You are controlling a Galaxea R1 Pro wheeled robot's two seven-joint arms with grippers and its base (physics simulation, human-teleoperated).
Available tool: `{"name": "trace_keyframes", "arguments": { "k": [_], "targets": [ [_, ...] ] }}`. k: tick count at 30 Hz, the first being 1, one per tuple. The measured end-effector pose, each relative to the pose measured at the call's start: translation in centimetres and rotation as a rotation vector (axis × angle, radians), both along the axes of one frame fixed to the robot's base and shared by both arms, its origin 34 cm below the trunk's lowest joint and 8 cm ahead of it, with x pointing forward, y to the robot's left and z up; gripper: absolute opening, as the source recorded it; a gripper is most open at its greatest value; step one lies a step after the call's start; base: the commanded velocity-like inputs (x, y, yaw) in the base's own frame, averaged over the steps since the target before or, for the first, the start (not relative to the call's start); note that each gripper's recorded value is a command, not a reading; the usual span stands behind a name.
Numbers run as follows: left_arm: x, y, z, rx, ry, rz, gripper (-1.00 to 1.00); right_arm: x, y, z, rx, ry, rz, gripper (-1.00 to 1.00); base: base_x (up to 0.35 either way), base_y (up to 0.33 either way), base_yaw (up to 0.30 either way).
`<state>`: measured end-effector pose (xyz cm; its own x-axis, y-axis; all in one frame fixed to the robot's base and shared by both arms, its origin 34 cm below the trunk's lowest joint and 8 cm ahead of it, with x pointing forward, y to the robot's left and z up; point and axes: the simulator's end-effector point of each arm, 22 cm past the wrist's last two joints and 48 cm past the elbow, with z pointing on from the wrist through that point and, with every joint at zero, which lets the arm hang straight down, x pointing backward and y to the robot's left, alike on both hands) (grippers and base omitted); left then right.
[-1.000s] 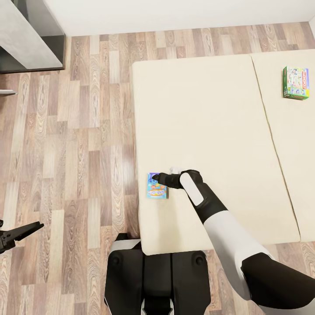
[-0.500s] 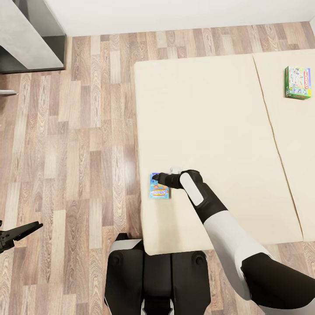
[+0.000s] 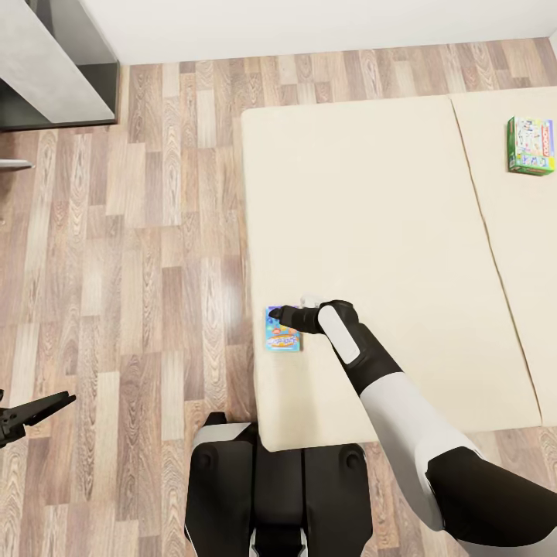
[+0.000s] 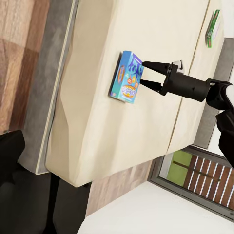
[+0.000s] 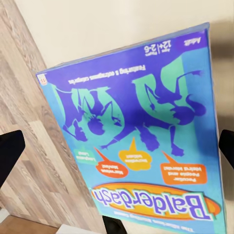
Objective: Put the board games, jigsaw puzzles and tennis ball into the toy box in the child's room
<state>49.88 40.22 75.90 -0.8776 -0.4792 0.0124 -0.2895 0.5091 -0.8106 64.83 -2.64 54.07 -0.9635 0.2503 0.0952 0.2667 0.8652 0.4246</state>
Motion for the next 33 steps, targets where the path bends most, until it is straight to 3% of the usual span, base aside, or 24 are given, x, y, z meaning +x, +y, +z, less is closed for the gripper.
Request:
{"name": "trace_keyframes", "arguments": {
  "k": [33],
  "targets": [
    [0.00,0.00,0.00,0.000,0.000,0.000,1.00,-0.01,-0.01,-0.01,0.000,0.000,0.000,1.00,-0.008,0.048,0.000]
  ]
}}
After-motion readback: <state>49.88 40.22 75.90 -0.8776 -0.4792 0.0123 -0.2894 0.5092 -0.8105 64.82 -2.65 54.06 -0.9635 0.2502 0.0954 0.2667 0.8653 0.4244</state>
